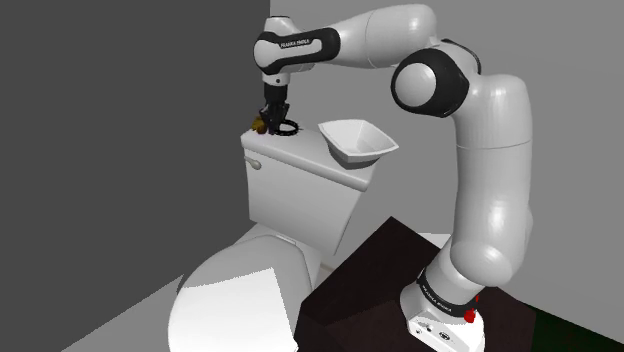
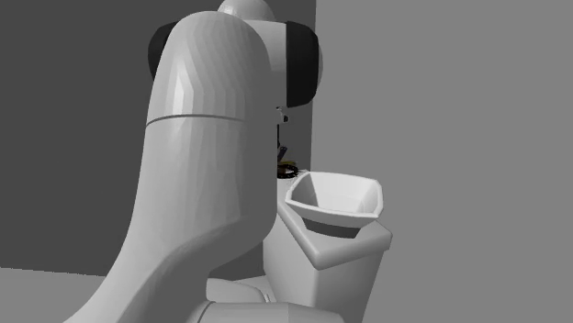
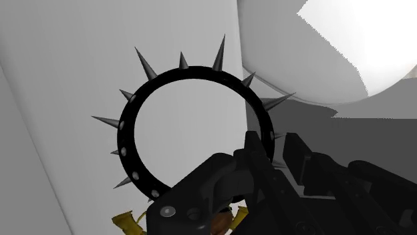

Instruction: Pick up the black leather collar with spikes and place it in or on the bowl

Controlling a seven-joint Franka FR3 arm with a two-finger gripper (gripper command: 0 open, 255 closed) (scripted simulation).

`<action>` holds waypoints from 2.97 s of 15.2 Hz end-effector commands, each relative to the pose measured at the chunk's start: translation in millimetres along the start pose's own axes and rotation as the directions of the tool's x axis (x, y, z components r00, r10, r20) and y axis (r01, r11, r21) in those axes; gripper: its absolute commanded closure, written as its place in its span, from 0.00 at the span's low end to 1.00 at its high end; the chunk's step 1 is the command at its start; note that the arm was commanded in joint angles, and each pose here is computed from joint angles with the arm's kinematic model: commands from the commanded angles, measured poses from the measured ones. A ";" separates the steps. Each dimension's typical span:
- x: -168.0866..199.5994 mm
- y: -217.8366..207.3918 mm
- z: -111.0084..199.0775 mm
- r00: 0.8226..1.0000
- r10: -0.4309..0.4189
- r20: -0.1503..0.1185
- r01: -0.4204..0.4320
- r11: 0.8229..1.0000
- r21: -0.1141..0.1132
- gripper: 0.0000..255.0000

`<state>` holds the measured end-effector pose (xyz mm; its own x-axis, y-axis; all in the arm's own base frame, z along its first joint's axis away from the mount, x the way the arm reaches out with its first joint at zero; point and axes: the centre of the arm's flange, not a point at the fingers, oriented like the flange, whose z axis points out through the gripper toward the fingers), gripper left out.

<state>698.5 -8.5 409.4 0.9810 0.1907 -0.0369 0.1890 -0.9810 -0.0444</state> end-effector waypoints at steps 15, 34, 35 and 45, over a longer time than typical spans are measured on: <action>-3.2 -3.6 -84.3 1.000 0.000 0.000 0.000 1.000 0.000 1.00; -164.6 56.0 -120.3 1.000 0.000 0.000 0.000 1.000 0.000 1.00; -176.9 60.7 -120.7 1.000 0.000 0.000 0.000 1.000 0.000 1.00; -255.6 91.6 -107.2 1.000 0.000 0.000 0.000 1.000 0.000 1.00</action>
<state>471.1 -150.3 527.1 0.9811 0.1901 -0.0372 0.1884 -0.9811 -0.0443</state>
